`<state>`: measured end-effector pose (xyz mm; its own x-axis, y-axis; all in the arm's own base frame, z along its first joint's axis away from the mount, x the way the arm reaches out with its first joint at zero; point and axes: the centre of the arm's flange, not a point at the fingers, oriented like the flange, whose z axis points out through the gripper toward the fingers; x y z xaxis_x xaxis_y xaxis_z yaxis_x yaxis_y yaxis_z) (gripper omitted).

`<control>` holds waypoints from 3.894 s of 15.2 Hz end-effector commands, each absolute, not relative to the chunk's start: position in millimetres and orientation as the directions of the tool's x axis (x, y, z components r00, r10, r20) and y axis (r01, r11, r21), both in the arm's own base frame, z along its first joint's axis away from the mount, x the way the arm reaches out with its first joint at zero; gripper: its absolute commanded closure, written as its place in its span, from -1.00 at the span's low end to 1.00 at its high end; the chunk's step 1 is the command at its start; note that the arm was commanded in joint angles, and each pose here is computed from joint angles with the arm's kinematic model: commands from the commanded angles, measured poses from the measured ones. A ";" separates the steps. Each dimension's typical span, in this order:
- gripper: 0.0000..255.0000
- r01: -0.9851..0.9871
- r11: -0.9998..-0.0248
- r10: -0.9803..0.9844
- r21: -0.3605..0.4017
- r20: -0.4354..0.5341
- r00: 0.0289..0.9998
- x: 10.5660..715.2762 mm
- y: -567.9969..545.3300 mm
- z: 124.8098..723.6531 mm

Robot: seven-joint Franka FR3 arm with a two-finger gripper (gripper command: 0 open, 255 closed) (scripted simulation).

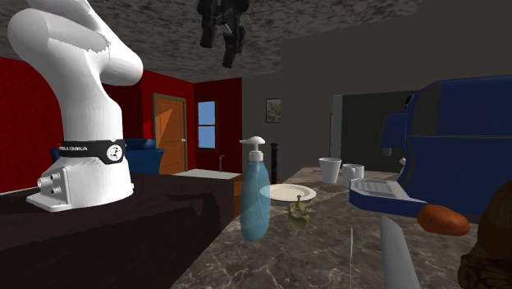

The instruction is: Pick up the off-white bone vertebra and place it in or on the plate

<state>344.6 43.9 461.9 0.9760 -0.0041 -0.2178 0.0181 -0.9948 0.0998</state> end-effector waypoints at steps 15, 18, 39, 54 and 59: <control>-1.00 0.004 -0.996 -0.019 0.091 -0.246 0.969 431.6 151.8 301.0; -1.00 0.001 -0.996 -0.021 0.089 -0.251 0.968 447.6 172.2 270.6; -1.00 -0.010 -0.997 -0.032 0.082 -0.274 0.961 503.6 256.0 102.4; 1.00 -0.010 -0.997 -0.032 0.082 -0.274 0.961 503.6 256.1 102.4; 1.00 -0.010 -0.997 -0.032 0.082 -0.274 0.961 503.7 256.0 118.2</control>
